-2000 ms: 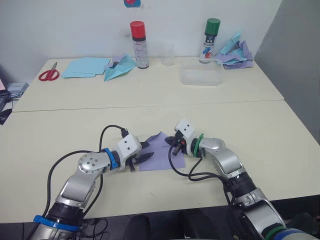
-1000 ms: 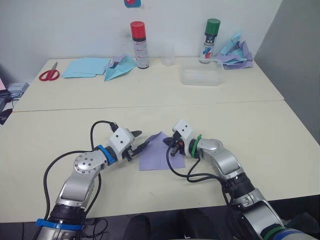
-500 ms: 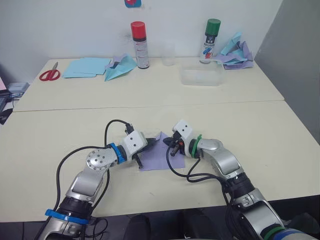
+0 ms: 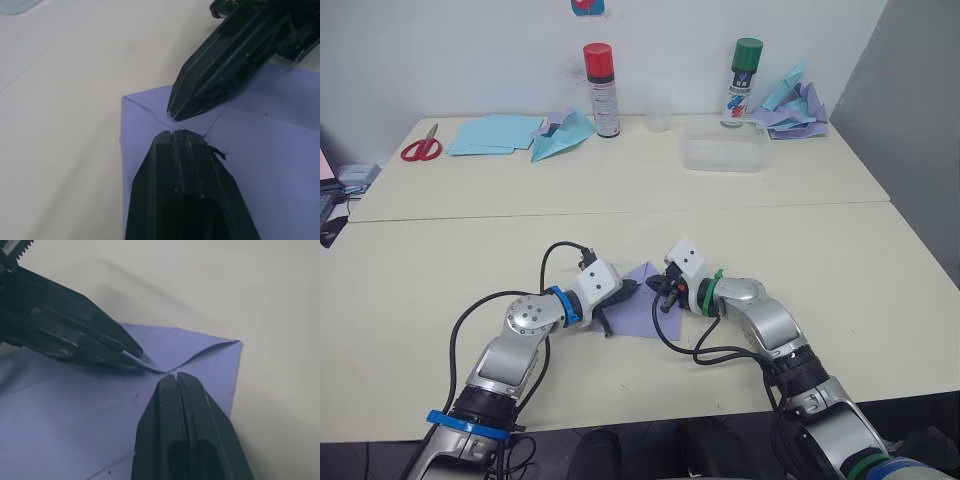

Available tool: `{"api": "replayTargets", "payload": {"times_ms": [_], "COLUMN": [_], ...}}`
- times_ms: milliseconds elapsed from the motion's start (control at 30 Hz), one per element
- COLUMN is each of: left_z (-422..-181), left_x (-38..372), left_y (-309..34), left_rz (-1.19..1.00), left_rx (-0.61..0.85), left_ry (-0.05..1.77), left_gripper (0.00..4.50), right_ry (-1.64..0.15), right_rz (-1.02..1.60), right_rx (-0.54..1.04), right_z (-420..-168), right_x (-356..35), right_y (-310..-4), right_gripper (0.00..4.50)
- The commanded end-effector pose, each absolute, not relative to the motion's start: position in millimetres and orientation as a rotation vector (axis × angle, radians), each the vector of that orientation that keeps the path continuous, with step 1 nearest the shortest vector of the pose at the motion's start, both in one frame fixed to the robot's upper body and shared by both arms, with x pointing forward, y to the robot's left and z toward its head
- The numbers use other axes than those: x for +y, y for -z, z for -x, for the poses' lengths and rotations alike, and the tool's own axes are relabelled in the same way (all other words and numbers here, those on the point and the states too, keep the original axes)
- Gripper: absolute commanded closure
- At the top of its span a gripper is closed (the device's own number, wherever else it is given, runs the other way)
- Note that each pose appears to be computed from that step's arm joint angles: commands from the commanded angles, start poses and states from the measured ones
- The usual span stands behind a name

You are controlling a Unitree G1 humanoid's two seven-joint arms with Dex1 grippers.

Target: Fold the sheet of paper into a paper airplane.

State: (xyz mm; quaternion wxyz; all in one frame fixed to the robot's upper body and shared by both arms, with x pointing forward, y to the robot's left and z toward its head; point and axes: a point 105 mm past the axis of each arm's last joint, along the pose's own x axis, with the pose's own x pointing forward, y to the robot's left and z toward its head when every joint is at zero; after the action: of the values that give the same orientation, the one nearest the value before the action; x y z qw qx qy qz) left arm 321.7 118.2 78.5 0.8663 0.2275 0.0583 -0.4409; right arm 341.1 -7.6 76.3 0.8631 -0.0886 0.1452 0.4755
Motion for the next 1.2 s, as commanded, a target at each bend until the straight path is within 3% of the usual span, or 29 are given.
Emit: {"api": "replayTargets", "payload": {"times_ms": [33, 500, 800, 1200], "left_z": [-321, -315, -314, -314], "left_x": [107, 115, 116, 117], "left_y": [-95, -70, -65, -66], "left_rz": [-0.431, -0.414, -0.400, -0.418], "left_rx": [0.065, 0.220, 0.253, 0.249], "left_ry": [0.953, 0.955, 0.957, 0.959], "left_gripper": [4.49, 4.49, 4.49, 4.49], "right_ry": [-1.014, -1.006, -0.921, -0.935], "right_rz": [0.175, 0.174, 0.026, 0.163], "right_rx": [0.294, 0.287, 0.122, 0.273], "right_z": [-337, -339, -359, -367], "right_x": [-3, -6, 1, 18], "right_y": [-79, -83, -119, -77], "right_gripper": [4.50, 4.50, 4.50, 4.50]}}
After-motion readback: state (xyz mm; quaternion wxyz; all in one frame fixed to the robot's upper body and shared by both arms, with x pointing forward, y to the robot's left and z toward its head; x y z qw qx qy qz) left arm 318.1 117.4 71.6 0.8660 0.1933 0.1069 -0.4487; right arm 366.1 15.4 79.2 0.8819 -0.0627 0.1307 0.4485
